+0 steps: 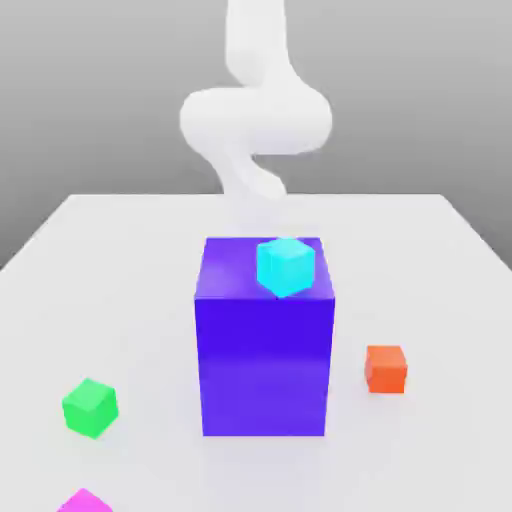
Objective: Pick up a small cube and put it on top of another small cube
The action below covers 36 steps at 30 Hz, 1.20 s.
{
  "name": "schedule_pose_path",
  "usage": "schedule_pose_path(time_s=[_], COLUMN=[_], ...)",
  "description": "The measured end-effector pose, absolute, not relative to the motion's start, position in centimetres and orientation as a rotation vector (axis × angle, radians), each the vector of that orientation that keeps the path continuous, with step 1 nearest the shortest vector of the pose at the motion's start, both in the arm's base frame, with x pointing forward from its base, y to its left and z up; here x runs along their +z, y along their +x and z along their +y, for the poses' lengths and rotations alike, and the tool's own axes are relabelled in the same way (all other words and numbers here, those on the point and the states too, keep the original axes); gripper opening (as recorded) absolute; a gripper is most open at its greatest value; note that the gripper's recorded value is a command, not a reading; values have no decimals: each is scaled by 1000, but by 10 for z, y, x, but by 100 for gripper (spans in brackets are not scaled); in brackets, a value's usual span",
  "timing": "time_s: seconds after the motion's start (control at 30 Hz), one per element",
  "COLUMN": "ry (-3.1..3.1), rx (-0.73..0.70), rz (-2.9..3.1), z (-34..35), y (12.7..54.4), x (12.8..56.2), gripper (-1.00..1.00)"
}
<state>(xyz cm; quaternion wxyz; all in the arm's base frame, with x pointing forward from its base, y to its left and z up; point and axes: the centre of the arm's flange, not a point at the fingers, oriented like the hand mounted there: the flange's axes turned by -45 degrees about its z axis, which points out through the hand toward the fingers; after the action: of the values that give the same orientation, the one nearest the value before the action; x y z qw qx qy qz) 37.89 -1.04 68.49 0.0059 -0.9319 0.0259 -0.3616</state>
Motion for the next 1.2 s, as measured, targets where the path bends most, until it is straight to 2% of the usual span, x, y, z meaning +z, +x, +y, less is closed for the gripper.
schedule_pose_path(time_s=[0.27,0.53,0.77,1.0,1.13,1.17,1.2], ry=[-2987,-3023,-3028,-3011,-3007,-3007,-3007], rx=[-840,-552,-297,-40,-3,-1,-1], rz=[288,503,700,883,909,911,911], z=[-52,-99,-144,-181,-186,-186,-186], y=[469,525,544,533,530,529,529], x=[583,460,339,212,149,136,136], gripper=[0,0,0,0,0,-100,-100])
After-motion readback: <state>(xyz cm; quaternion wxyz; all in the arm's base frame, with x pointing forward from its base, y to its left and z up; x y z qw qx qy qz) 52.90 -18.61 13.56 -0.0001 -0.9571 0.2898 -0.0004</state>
